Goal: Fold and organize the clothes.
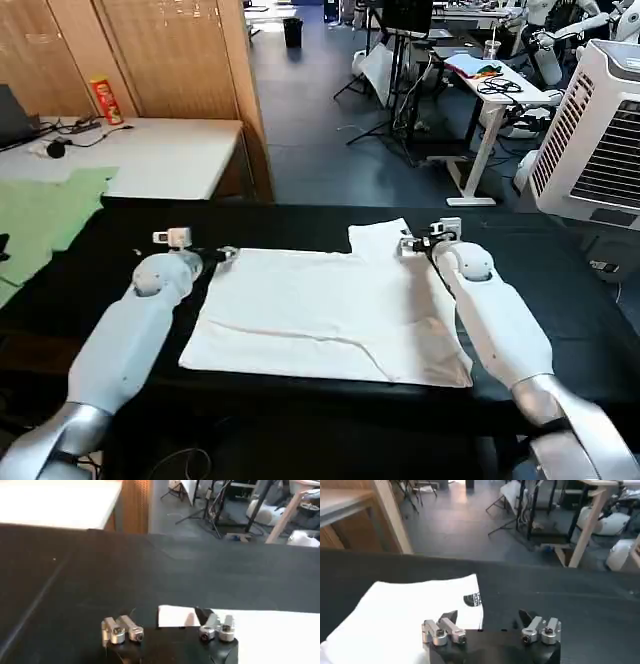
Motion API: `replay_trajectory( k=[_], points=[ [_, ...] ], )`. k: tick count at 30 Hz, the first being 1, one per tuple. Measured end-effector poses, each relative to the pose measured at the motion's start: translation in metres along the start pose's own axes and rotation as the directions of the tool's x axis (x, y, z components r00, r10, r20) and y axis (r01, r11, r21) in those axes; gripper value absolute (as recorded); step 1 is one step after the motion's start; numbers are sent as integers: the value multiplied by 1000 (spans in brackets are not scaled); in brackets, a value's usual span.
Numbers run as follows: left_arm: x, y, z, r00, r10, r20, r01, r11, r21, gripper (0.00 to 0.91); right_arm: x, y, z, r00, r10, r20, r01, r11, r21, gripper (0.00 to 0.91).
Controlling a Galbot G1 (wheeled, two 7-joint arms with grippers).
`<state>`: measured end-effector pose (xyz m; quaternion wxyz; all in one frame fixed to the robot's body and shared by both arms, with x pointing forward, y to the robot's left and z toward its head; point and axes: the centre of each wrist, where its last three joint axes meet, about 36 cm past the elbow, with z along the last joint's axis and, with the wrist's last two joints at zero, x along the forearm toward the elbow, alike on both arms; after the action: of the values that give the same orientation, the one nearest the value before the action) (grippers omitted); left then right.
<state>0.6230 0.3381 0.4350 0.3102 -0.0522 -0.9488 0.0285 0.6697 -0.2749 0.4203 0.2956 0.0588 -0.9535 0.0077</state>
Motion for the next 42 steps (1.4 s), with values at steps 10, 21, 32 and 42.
replay_trajectory(
  k=[10,21,32,42],
  points=[
    [-4,2,4,1000,8,-8,-8,1000,-15,146,1,0,7,999,-16,31,16,1000,-20,29],
    [9,7,0,999,0,34,1,1000,-24,146,47,-22,6,980,-31,196,37,999,-27,20],
    [68,13,2,994,25,111,-21,999,-35,146,141,-25,31,969,-88,231,82,996,35,20],
    [139,14,31,990,44,134,-28,992,-122,146,195,-20,72,992,-59,116,50,995,82,20]
  ],
)
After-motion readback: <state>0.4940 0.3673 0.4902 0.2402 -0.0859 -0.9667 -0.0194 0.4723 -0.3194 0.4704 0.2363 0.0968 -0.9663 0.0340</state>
